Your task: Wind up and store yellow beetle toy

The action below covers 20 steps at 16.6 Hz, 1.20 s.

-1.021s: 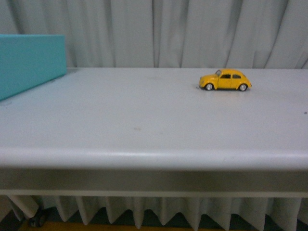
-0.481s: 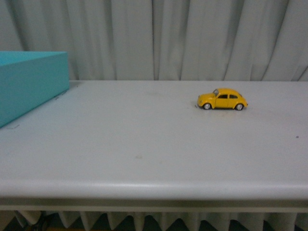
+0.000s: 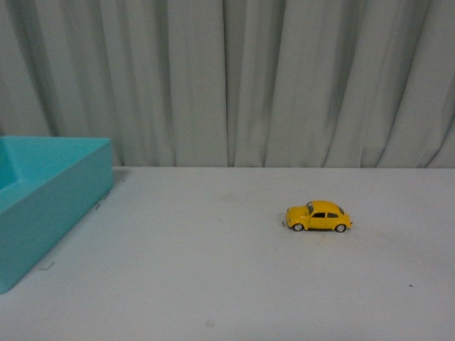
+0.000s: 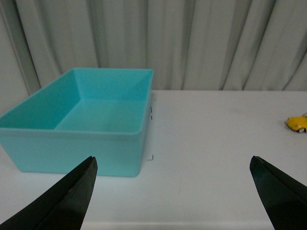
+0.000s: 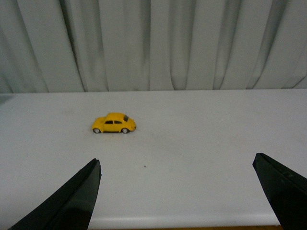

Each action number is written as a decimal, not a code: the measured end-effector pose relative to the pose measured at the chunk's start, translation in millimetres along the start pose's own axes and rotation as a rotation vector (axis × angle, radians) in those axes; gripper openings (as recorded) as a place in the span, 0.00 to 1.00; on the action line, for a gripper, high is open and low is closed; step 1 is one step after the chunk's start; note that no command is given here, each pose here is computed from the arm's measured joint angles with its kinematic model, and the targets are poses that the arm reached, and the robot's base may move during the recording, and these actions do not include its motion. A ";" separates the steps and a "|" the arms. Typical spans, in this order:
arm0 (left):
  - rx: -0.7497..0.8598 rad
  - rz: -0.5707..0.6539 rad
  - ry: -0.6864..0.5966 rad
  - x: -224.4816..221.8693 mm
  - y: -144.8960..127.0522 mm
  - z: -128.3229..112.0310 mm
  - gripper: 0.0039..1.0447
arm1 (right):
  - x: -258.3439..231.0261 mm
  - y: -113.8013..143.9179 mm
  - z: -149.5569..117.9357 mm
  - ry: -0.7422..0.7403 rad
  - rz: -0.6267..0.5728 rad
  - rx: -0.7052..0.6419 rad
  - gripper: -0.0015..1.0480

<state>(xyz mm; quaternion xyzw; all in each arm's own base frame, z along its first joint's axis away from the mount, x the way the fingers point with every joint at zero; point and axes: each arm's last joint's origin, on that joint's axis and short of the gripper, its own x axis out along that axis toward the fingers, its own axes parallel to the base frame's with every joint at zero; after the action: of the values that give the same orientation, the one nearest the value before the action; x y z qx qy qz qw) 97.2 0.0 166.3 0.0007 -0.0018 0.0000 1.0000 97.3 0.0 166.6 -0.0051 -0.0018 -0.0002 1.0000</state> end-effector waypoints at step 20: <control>-0.001 0.001 0.000 0.0 0.0 0.0 0.94 | 0.0 0.0 0.0 0.000 0.000 0.000 0.93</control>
<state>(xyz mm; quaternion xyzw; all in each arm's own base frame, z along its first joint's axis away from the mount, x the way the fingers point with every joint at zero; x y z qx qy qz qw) 97.2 0.1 166.3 0.0001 -0.0020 0.0006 1.0000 97.3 0.0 166.6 -0.0051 -0.0018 -0.0004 1.0000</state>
